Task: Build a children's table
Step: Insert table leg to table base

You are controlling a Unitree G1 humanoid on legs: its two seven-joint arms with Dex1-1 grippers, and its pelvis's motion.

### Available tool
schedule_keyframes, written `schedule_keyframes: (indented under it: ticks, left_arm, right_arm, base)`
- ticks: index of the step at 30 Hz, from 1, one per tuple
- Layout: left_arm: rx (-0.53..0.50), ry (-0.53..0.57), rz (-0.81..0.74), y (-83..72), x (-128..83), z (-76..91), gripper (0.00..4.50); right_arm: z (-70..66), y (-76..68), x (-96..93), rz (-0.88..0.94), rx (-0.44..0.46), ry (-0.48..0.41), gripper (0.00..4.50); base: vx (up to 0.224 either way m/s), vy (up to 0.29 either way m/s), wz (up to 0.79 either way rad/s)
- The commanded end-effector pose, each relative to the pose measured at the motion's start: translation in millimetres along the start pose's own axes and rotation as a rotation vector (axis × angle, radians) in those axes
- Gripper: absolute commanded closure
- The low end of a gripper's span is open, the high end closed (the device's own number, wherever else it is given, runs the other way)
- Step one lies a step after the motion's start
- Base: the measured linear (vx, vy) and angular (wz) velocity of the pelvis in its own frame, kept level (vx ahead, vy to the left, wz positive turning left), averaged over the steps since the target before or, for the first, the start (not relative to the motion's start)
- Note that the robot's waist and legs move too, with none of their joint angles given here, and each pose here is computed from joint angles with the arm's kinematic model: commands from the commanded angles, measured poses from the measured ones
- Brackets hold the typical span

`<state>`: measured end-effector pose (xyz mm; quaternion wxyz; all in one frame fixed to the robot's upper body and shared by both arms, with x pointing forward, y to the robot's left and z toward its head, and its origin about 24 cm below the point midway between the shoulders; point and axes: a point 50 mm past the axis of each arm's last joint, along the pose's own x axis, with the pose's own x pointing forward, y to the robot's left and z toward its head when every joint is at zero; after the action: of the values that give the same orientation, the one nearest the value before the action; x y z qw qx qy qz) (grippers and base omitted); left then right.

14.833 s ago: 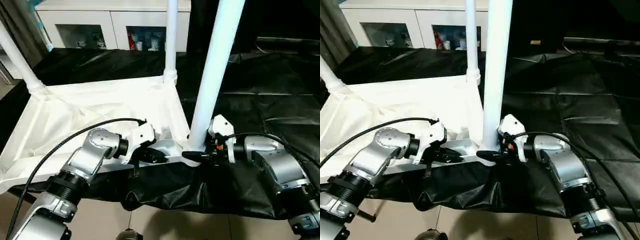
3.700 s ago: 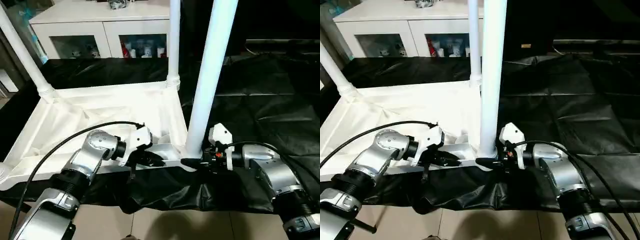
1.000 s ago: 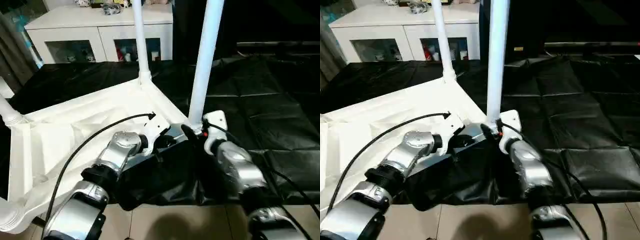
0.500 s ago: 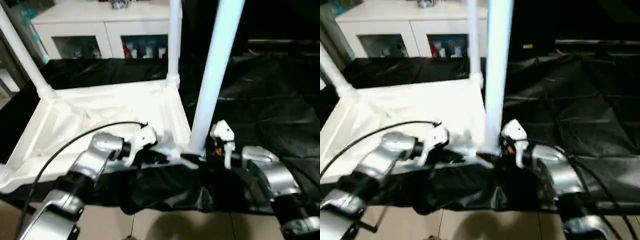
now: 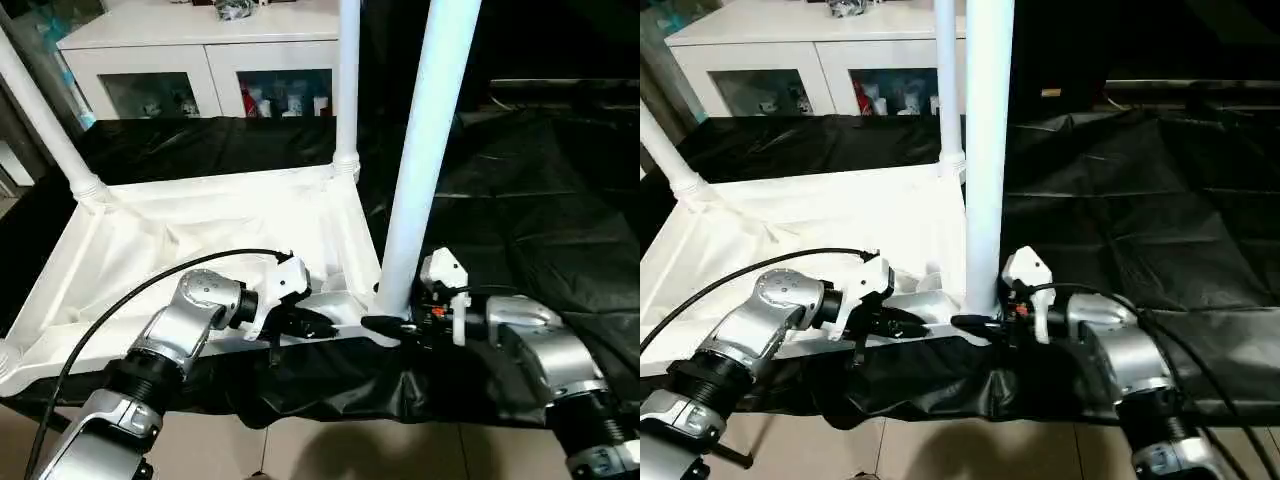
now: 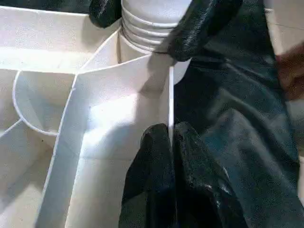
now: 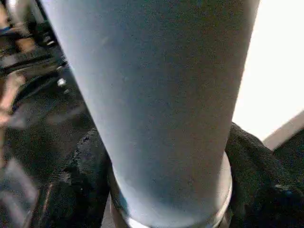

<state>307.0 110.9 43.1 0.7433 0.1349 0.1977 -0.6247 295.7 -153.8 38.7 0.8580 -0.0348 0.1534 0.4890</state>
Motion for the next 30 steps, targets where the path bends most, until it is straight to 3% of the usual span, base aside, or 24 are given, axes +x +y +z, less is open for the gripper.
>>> schedule_keyframes:
  ticks: [1,6,13,14,16,19,23,30]
  left_arm:
    - [0.004,-0.006,0.065,5.7,7,6.0,4.50]
    - [-0.019,-0.043,0.204,15.6,30,22.0,4.50]
    - [-0.047,-0.085,0.270,16.3,55,37.7,4.50]
    - [-0.044,-0.093,0.252,14.3,59,39.9,4.50]
    - [-0.041,-0.095,0.243,13.6,60,40.2,4.50]
    - [-0.020,-0.099,0.190,10.6,56,38.5,4.50]
    - [0.039,-0.065,0.045,3.7,34,24.0,4.50]
    - [0.053,-0.017,-0.048,1.7,7,9.4,4.50]
  right_arm:
    - [-9.6,-8.6,4.9,-0.149,0.026,0.046,1.65]
    - [-15.6,-17.8,24.7,-0.448,0.167,0.013,1.74]
    - [-8.9,-1.5,58.4,-0.419,0.176,-0.019,1.74]
    - [-4.2,4.0,64.1,-0.368,0.184,-0.047,1.19]
    - [-2.6,5.0,64.9,-0.355,0.183,-0.055,1.05]
    - [0.1,3.4,59.2,-0.317,0.119,-0.051,0.84]
    - [2.1,-2.4,31.0,-0.158,0.025,-0.047,0.84]
    - [6.1,-8.0,-0.1,0.004,-0.026,-0.030,0.84]
  base:
    - [0.000,0.000,0.00]
    - [0.000,0.000,0.00]
    - [0.000,0.000,0.00]
    - [0.000,0.000,0.00]
    - [0.000,0.000,0.00]
    - [0.000,0.000,0.00]
    - [0.000,0.000,0.00]
    - [0.000,0.000,0.00]
